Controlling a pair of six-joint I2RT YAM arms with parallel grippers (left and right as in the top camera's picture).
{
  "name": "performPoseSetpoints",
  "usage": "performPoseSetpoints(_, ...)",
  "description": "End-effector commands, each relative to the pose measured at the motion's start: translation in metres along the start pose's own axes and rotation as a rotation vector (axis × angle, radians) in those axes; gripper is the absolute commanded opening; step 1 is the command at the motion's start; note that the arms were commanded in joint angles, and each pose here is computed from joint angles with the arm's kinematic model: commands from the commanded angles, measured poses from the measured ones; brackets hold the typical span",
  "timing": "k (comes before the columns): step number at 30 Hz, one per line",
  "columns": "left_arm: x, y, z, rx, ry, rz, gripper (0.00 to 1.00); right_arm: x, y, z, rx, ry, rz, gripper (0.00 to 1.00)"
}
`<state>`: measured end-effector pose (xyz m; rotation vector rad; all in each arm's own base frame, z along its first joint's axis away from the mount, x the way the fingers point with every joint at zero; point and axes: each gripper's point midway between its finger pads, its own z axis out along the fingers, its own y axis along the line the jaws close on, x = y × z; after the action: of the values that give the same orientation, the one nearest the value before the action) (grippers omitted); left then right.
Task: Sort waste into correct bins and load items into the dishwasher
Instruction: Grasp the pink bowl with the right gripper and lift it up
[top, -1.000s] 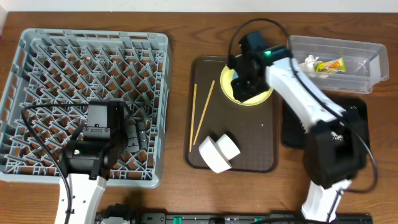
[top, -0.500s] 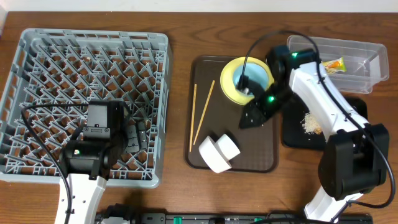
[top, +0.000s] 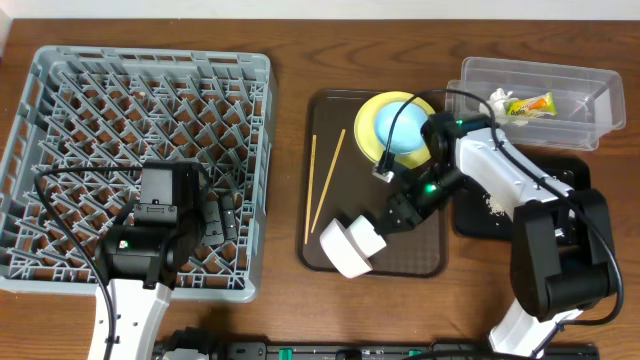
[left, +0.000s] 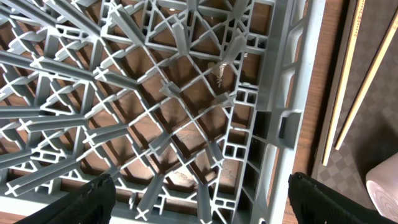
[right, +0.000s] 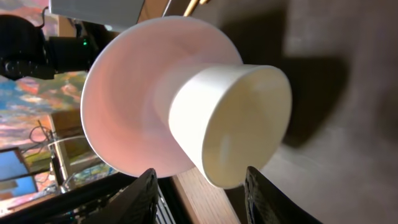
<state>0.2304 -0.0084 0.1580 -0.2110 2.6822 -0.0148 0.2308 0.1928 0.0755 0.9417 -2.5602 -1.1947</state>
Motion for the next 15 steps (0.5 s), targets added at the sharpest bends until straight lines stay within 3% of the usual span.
performPoseSetpoints(1,-0.005,0.0,-0.004,-0.001,-0.016,0.007,0.91,0.001,0.009,0.013,-0.045,0.007,-0.033,0.42)
performPoseSetpoints(7,-0.005,0.0,-0.004,-0.001,-0.016,0.007,0.91,-0.001,0.008,0.028,-0.033,0.008,-0.072,0.37)
performPoseSetpoints(12,-0.004,0.0,-0.004,-0.002,-0.011,0.007,0.9,0.001,0.007,0.03,-0.034,0.01,-0.074,0.11)
performPoseSetpoints(15,-0.004,0.0,-0.004,-0.002,-0.011,0.007,0.91,0.001,0.009,0.032,-0.036,0.017,-0.076,0.06)
